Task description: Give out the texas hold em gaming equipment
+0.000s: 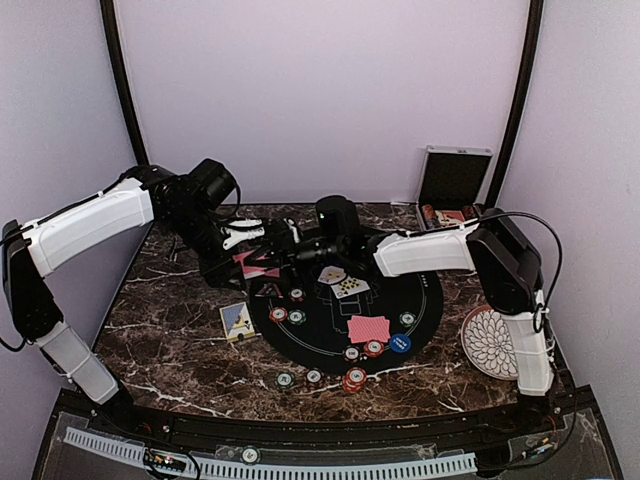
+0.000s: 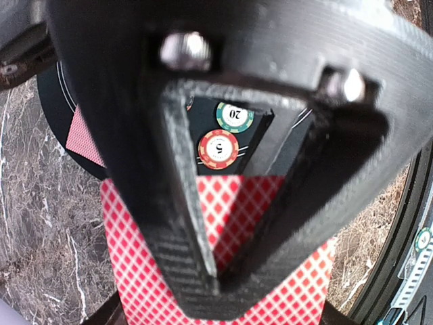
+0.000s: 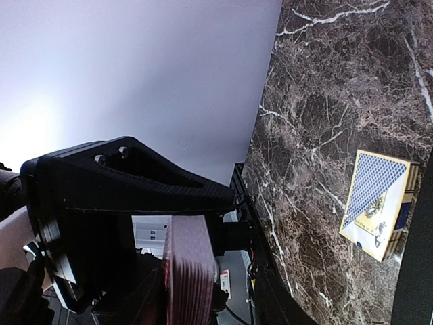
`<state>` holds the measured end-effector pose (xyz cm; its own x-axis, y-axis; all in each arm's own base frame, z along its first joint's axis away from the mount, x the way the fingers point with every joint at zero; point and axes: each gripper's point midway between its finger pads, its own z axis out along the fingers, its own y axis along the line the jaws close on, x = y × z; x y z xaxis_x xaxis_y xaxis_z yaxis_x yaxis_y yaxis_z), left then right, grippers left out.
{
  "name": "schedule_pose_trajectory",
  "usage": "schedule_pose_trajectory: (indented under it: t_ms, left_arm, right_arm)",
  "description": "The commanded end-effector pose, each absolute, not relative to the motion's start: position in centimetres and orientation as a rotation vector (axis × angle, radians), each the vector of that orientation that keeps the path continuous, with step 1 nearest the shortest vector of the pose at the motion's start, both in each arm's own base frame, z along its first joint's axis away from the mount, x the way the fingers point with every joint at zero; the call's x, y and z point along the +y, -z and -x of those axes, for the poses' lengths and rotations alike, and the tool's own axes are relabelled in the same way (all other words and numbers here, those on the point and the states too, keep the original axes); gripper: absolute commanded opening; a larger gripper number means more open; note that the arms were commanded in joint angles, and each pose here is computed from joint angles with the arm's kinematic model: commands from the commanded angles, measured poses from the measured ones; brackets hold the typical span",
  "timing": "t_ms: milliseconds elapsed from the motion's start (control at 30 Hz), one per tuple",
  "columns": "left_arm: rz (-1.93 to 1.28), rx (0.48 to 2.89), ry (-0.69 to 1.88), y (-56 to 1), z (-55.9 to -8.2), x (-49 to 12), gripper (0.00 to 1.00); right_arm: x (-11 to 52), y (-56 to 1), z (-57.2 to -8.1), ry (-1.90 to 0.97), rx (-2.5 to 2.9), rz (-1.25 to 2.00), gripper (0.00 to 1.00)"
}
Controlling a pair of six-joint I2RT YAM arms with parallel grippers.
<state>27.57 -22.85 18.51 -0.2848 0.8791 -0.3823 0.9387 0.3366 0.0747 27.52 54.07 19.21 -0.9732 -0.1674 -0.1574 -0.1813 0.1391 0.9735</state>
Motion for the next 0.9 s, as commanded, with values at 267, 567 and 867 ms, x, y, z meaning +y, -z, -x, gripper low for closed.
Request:
schedule_pose_trajectory:
  t_ms: [267, 567, 867]
  left_arm:
    - [-1.583, 2.218, 0.246, -20.2, -27.2, -22.6, 0.0]
    - [-1.584, 2.216, 0.246, -20.2, -27.2, -22.6, 0.0]
    - [-1.585, 2.218, 0.244, -20.1, -27.2, -22.6, 0.0]
  right_arm:
    - [52.2, -20.9, -27.9, -2.007, 2.336, 0.341, 0.32]
    - [51.0, -22.4, -27.9, -2.024, 2.297, 0.325, 0.22]
    - [50.5, -23.9, -27.9, -2.044, 2.263, 0.322, 0.12]
